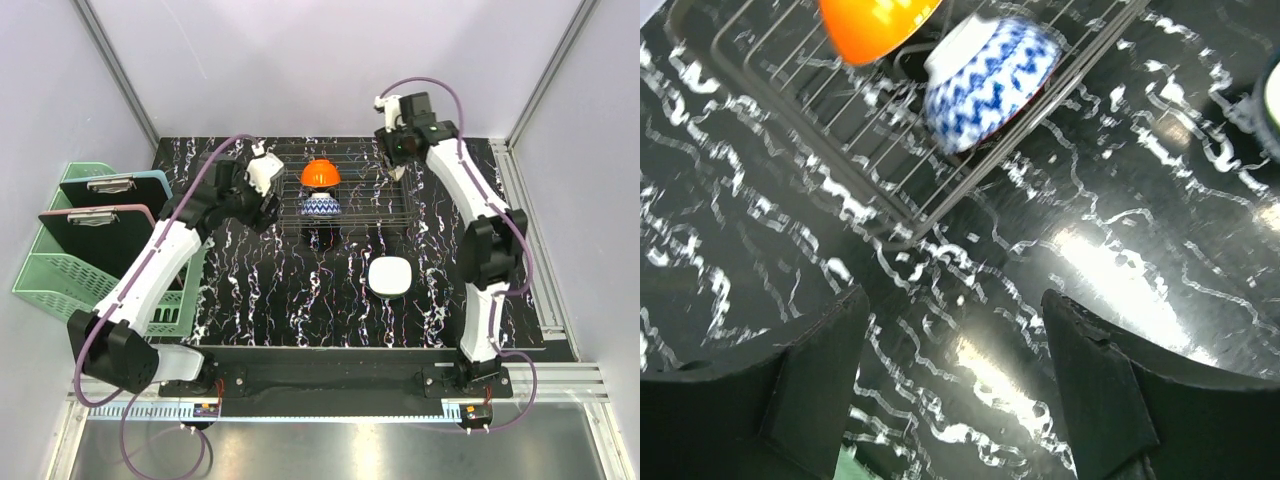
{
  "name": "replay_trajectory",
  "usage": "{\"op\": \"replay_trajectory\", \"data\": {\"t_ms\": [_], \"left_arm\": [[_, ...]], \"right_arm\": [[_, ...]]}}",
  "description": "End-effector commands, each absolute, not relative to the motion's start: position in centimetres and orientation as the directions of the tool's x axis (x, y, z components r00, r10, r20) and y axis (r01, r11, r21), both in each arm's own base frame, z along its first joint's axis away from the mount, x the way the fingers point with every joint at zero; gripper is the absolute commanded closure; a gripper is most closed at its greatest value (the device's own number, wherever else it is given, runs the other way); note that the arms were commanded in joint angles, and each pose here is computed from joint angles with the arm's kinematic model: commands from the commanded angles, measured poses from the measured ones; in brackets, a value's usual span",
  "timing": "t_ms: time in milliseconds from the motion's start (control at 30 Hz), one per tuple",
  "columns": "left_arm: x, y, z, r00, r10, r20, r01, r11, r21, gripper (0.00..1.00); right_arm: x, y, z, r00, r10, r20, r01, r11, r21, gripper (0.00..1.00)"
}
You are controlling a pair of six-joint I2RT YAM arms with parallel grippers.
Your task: Load the bowls into the dish rack
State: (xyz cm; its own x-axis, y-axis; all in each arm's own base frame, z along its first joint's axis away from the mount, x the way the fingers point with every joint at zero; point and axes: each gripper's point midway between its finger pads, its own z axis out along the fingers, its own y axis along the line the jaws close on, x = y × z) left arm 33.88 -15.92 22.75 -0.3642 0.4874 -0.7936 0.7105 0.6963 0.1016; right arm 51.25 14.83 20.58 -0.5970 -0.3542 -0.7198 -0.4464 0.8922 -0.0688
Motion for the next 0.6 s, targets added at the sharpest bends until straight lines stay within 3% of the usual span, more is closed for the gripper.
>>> {"op": "replay_trajectory", "data": {"t_ms": [0, 567], "left_arm": [[33.4, -13.7, 23.6, -0.343, 0.485, -0.804, 0.675, 0.723, 0.148, 0.27], [31.8, -11.6, 22.8, -0.362, 0.452, -0.815, 0.657, 0.744, 0.12, 0.27]], "right_arm": [[53.6, 14.1, 23.1, -0.529, -0.491, -0.692, -0.352, 0.869, -0.347, 1.0], [57.4, 14.1, 16.0, -0.573, -0.68, -0.458, -0.331, 0.703, -0.63, 1.0]]}}
